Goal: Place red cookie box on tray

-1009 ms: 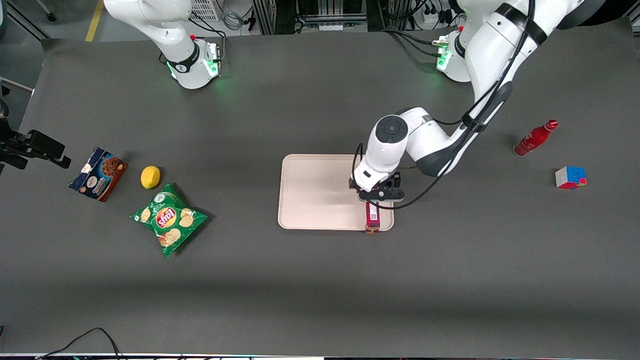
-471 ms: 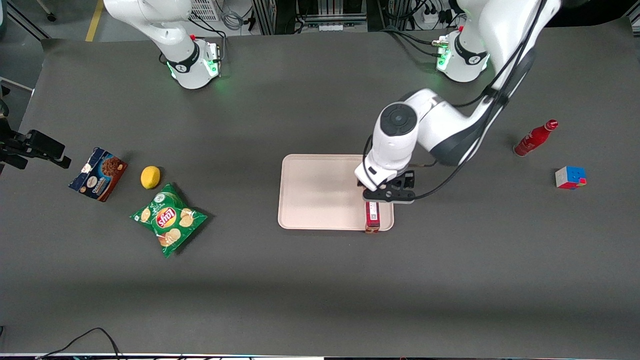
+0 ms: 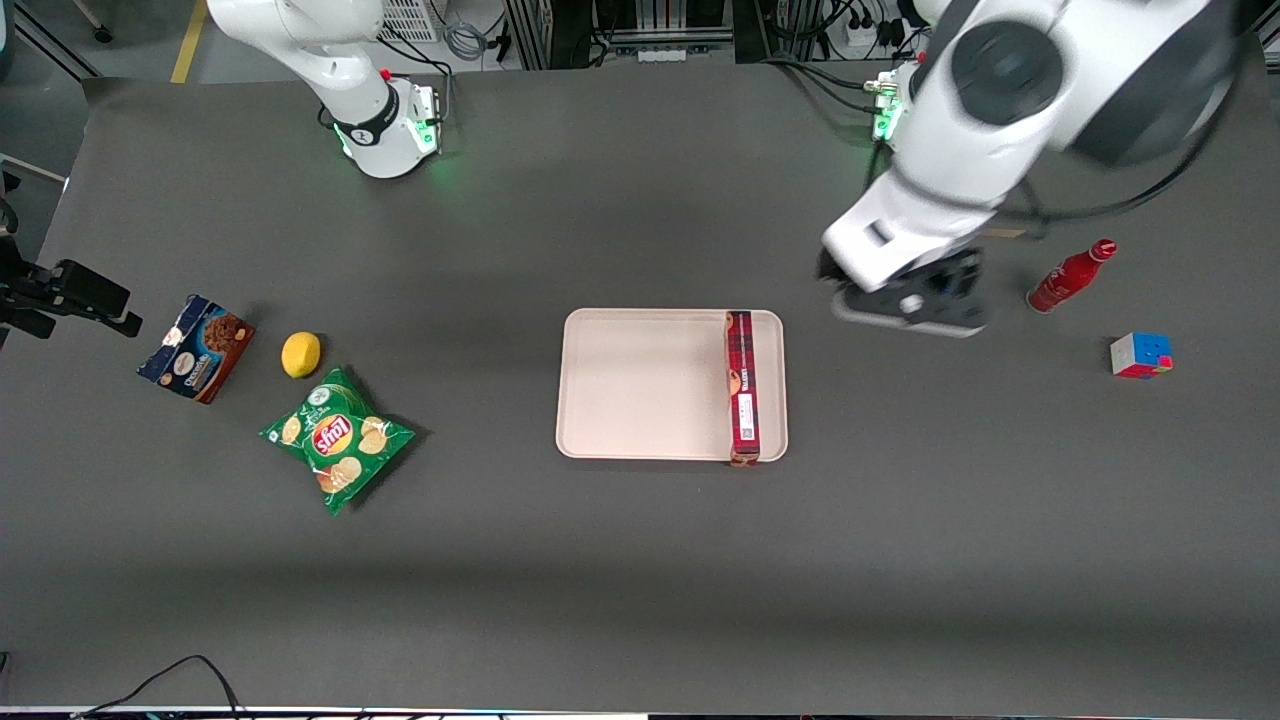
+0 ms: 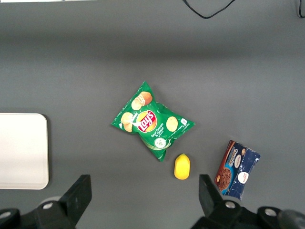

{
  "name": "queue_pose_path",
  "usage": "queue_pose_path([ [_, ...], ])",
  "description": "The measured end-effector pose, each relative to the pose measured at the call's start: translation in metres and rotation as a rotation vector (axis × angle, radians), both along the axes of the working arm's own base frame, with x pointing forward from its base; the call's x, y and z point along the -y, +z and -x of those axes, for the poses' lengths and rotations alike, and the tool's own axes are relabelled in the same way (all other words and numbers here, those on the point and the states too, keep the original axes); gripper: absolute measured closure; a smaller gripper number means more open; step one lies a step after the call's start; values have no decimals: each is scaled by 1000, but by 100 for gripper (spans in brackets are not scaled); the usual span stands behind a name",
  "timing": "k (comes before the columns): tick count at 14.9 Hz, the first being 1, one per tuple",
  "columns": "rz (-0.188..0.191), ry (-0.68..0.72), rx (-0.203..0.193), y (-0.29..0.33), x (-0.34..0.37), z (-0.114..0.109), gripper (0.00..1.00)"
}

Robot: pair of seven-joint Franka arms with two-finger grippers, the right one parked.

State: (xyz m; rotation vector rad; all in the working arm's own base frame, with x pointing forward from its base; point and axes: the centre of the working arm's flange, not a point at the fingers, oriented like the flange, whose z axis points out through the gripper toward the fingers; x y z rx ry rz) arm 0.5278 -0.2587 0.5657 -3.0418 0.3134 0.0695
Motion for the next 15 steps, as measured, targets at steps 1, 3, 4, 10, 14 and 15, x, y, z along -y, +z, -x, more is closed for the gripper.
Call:
queue_pose_path([
  [1, 2, 0, 1, 19, -19, 2, 0],
  [3, 31, 25, -1, 52, -73, 4, 0],
  [4, 39, 54, -5, 64, -103, 6, 0],
  [10, 36, 169, -15, 72, -181, 8, 0],
  [14, 43, 189, 12, 44, -192, -5, 0],
  [15, 46, 189, 24, 32, -193, -9, 0],
])
